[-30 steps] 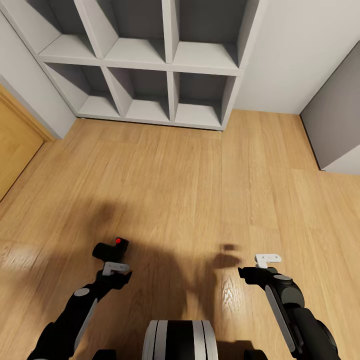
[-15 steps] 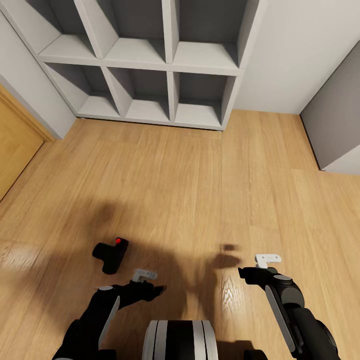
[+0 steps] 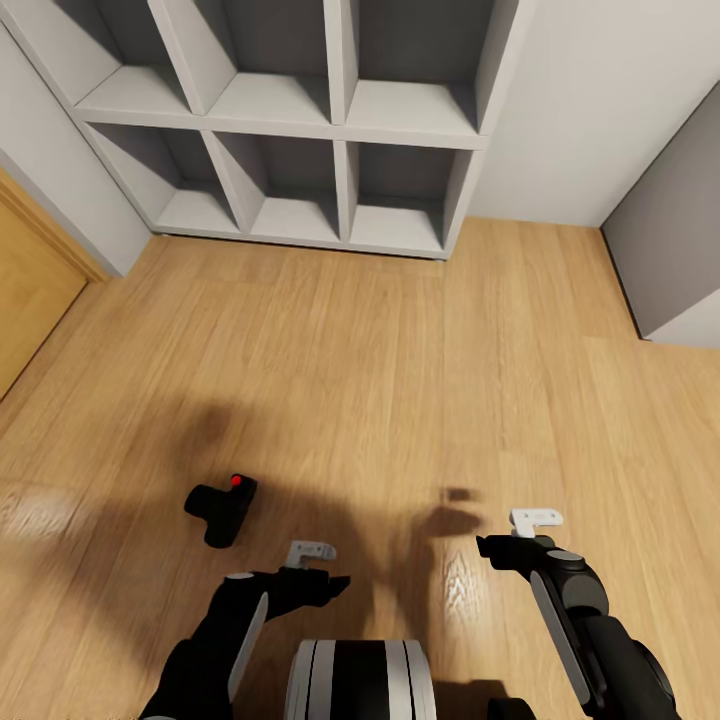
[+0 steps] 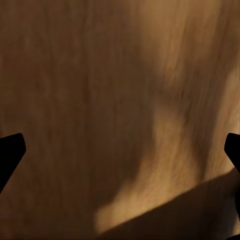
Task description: Attach the digital camera to the camera tripod in the bedroom.
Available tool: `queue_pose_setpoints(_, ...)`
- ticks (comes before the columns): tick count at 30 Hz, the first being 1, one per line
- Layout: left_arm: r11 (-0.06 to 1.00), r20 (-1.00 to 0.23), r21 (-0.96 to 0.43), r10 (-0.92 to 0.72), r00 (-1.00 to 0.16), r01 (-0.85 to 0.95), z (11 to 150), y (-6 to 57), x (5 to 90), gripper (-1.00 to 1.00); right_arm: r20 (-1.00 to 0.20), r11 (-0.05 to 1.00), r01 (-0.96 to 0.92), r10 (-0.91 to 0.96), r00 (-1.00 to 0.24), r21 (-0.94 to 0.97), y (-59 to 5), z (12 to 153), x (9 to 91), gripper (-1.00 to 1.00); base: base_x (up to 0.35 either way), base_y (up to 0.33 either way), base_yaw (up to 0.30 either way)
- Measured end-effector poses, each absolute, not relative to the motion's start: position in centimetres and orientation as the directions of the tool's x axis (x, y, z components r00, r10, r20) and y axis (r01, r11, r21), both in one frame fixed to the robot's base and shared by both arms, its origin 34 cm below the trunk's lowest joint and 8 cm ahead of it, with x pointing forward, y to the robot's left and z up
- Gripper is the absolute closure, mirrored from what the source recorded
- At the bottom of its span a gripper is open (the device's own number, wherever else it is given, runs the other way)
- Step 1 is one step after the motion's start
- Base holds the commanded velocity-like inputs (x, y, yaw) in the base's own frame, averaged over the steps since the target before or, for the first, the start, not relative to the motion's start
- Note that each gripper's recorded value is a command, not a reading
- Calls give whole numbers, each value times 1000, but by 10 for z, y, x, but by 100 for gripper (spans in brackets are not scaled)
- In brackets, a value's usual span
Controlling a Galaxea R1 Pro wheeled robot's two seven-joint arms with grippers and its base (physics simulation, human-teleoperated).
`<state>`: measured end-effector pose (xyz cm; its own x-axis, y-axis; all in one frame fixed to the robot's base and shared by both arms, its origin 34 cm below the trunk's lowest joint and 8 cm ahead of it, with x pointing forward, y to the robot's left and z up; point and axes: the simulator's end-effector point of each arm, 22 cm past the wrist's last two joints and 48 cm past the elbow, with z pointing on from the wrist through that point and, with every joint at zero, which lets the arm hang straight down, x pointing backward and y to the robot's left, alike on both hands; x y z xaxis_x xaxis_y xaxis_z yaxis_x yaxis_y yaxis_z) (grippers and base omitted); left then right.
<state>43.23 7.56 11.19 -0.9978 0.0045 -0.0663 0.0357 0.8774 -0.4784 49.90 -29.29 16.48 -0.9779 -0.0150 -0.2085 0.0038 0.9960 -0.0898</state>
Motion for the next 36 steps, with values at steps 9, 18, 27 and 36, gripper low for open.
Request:
queue_pose_setpoints(9,880,-26,-475,11,-1000,22,98,74,417,-100,-172,996,1,-15,-985,-90,-293,149,487,-100,0,0,0)
queue_pose_setpoints(18,882,-1,-471,14,-1000,13,86,77,406,-100,-136,996,-3,-15,-991,-90,-293,133,474,-100,0,0,0)
queue_pose_setpoints(27,891,-124,-450,1,-992,57,104,89,456,-100,-133,996,-4,-16,-991,-88,-292,132,473,-100,0,0,0)
queue_pose_setpoints(36,901,-299,-420,-22,-954,111,144,101,526,-100,-135,996,-3,-15,-991,-90,-293,132,473,-100,0,0,0)
